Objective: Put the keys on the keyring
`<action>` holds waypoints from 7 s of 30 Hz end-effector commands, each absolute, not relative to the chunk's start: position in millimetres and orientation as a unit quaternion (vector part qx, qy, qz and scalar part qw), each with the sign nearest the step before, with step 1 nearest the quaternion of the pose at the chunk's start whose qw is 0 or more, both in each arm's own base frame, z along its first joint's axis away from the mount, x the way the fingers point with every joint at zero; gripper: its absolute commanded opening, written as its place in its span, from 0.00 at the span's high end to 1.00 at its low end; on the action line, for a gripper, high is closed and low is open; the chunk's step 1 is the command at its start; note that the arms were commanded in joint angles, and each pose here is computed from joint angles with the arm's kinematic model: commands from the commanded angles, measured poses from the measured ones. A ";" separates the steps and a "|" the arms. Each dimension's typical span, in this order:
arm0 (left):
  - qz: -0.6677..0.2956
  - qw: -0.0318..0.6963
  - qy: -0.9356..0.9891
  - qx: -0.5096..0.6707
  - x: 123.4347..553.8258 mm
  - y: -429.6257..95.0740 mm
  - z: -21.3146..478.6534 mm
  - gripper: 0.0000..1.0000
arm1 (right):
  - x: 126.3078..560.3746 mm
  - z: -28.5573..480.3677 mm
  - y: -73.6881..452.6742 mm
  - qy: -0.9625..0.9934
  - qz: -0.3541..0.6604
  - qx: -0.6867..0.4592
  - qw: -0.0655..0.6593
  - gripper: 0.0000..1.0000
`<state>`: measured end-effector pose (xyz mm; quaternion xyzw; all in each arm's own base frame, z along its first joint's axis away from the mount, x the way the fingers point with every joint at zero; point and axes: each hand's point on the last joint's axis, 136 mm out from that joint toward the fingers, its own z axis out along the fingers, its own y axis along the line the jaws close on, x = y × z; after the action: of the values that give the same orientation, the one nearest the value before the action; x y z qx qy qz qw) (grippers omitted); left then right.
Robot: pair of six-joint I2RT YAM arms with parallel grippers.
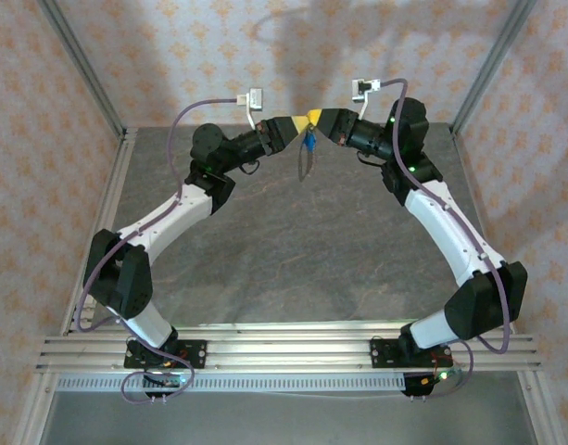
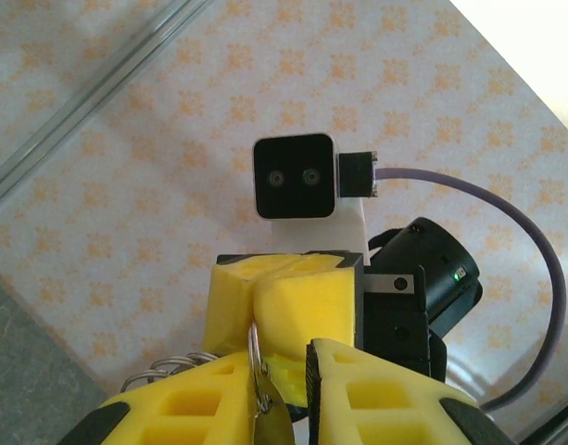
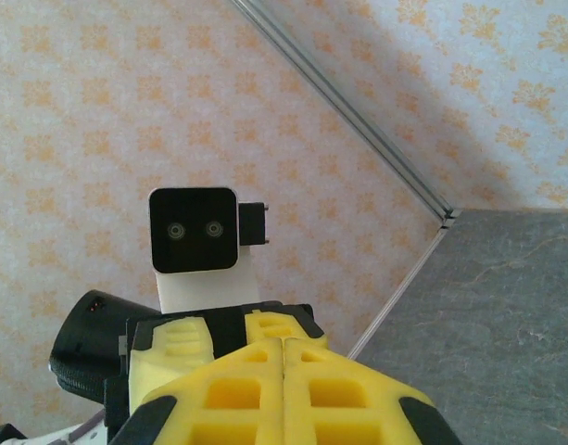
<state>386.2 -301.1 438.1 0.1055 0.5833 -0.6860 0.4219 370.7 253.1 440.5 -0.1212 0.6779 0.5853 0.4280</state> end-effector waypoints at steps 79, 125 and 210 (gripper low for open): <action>-0.693 0.476 0.538 0.066 384.9 -293.3 457.5 1.00 | 350.9 409.5 235.2 0.681 0.467 -0.060 0.560 0.50; -0.694 0.475 0.537 0.068 383.1 -295.5 453.4 1.00 | 312.4 375.4 303.1 0.713 0.487 -0.180 0.471 1.00; -0.715 0.501 0.484 -0.060 395.8 -295.4 438.2 1.00 | 370.2 443.5 251.8 0.578 0.628 0.088 0.514 1.00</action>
<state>404.3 -301.0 414.4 -0.0707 0.5210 -0.7003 0.4827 380.4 248.1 423.5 0.1117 0.5970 0.6117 0.5069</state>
